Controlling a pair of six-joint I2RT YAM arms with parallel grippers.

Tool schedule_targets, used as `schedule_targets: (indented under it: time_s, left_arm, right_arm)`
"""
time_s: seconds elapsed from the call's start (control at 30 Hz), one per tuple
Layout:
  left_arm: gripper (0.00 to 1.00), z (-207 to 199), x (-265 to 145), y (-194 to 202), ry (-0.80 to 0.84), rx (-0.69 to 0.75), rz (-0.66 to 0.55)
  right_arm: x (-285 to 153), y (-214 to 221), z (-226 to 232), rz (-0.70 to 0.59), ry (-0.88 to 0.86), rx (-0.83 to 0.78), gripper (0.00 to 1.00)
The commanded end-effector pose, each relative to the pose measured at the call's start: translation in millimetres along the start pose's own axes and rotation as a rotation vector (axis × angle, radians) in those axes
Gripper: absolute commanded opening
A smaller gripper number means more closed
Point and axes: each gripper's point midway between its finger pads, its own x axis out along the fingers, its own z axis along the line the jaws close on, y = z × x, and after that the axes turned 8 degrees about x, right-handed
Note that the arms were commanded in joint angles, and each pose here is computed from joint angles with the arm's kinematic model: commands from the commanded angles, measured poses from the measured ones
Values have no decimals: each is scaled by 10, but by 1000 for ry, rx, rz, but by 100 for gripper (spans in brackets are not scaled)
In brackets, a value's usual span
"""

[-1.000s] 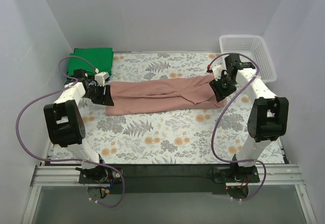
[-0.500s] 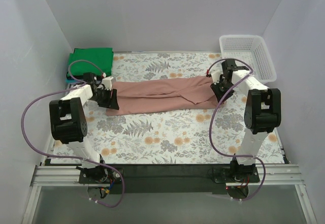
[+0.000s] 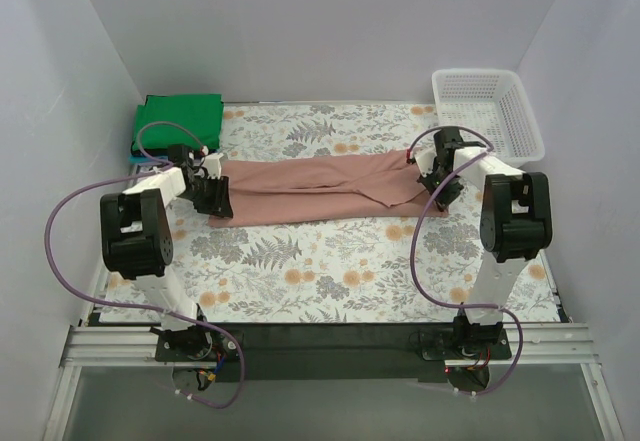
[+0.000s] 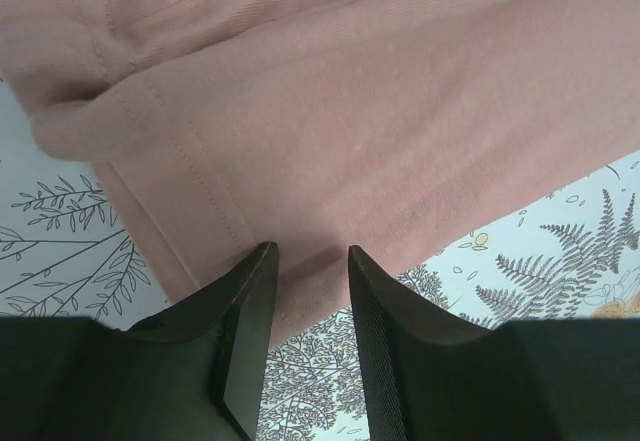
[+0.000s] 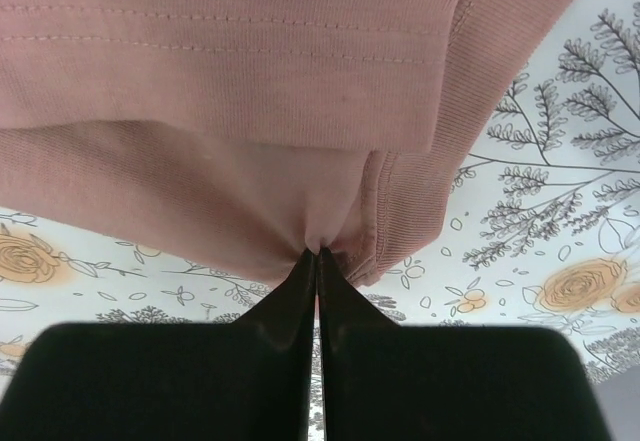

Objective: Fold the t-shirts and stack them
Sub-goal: Fold the tshirt

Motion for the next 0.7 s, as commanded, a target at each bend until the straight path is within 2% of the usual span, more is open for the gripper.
schedule_targets:
  time_s: [0.0,0.27,0.43,0.67]
  left_arm:
    - [34,282,109,501,-133,-13,163]
    - [33,225,-58,835,-161,24,207]
    - [33,179,-29,786,-113,11,214]
    - [31,98,-171,1020,-111,59,275]
  right_arm:
    - [8,243,-145,59,73,-22,1]
    - [-116,292,-34,39,49,-42,1]
    - [-220,421,51,49,53,-91,5]
    - [-159,168,-2,32,54,-78,5]
